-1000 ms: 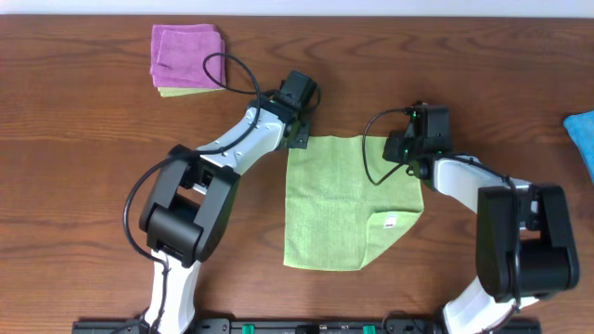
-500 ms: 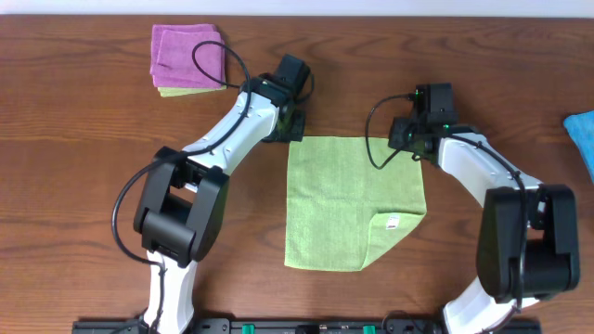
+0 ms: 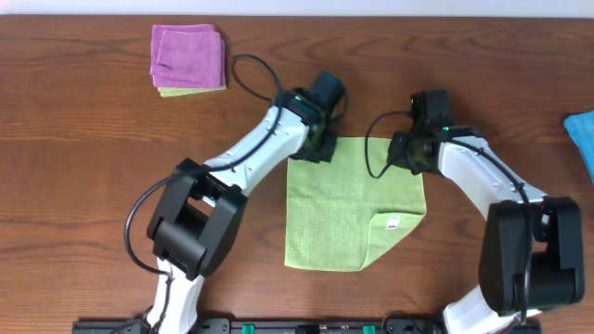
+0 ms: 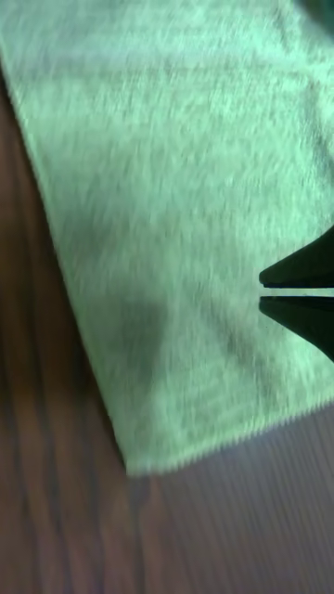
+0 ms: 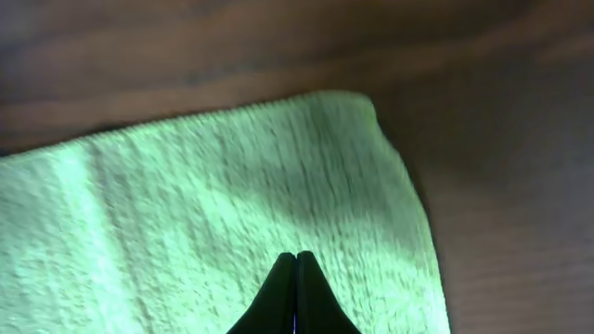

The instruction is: Fold the cloth

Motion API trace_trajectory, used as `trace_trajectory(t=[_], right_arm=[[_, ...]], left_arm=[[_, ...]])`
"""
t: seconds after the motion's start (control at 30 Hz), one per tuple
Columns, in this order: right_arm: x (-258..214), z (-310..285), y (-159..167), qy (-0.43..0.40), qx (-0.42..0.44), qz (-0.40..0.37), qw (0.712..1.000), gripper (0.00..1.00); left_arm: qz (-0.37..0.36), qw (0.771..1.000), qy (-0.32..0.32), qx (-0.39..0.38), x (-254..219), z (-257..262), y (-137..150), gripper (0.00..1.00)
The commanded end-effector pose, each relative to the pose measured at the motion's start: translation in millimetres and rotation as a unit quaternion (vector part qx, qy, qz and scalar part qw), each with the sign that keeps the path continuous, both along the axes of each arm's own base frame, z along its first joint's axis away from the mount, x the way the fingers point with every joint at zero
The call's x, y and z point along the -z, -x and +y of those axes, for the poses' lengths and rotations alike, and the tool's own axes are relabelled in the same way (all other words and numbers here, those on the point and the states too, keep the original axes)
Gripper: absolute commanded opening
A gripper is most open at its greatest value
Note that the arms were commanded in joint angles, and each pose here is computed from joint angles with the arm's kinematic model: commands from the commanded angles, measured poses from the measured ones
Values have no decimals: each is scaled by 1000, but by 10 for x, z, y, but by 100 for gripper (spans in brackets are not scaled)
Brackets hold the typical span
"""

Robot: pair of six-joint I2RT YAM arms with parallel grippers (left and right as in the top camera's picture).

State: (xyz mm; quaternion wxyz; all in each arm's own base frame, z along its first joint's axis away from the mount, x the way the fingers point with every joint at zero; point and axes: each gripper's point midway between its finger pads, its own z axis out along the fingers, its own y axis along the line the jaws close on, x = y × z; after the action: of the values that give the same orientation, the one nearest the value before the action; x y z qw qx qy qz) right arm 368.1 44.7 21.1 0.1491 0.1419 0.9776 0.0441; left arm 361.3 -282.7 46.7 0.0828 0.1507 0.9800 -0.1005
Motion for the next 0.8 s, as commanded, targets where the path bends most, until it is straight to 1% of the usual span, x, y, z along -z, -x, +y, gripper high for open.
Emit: trace_trajectory(t=[0.0, 0.2, 0.33, 0.5, 0.6, 0.77], right_arm=[[-8, -7, 60, -1, 16, 5, 1000, 1], [31, -60, 177, 19, 17, 27, 999, 2], [95, -77, 232, 23, 13, 32, 999, 2], [228, -82, 307, 22, 13, 31, 999, 2], [238, -76, 278, 20, 12, 23, 999, 1], [204, -56, 124, 15, 13, -13, 1000, 2]], left_arm=[[6, 1000, -6, -8, 71, -30, 48, 6], [32, 999, -23, -20, 230, 63, 184, 6], [21, 999, -37, -28, 270, 119, 153, 6], [16, 999, -34, -37, 348, 123, 144, 6], [16, 998, -33, -43, 388, 133, 149, 6], [3, 998, -32, -48, 460, 149, 110, 6]])
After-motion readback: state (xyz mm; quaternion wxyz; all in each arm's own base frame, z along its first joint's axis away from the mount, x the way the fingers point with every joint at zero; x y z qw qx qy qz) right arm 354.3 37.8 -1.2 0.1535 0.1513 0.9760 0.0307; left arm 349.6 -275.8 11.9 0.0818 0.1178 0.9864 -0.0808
